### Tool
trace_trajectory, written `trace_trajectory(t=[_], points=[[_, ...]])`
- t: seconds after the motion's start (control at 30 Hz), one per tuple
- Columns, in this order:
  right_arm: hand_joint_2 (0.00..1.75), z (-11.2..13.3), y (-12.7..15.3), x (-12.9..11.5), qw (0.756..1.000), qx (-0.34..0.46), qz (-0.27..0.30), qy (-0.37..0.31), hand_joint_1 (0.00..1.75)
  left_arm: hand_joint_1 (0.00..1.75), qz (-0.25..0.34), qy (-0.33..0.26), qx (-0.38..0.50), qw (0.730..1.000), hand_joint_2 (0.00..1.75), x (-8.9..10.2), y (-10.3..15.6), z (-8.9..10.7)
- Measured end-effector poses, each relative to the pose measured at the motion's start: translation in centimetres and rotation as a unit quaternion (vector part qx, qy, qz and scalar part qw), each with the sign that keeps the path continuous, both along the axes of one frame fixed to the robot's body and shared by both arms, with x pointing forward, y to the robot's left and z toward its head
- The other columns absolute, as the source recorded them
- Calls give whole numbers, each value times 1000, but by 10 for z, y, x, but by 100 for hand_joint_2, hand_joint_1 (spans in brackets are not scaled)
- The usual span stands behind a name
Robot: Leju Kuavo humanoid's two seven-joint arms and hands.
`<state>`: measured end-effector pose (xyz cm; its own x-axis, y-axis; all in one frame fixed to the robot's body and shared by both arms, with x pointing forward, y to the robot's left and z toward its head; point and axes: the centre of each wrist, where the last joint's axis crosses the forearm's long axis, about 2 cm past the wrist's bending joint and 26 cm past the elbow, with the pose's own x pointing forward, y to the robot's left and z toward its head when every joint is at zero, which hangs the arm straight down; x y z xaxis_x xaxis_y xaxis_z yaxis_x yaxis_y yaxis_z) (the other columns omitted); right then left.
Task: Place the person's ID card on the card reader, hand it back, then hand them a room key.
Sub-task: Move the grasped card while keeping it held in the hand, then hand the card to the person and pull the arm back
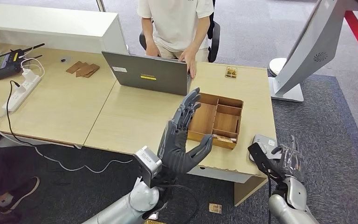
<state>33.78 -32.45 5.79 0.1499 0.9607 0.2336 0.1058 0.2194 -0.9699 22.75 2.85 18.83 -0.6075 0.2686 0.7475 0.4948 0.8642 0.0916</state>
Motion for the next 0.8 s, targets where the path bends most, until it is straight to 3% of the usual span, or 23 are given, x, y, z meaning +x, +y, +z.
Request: trace_trajectory(t=[0.37,0.8], points=[[175,9,9,4,999,-19,13,-28,175,0,-4,1,4,1000,175,0,-1,-2],[175,69,21,28,991,-27,41,-126,175,0,-4,-1,1,1000,175,3,-2,-4]])
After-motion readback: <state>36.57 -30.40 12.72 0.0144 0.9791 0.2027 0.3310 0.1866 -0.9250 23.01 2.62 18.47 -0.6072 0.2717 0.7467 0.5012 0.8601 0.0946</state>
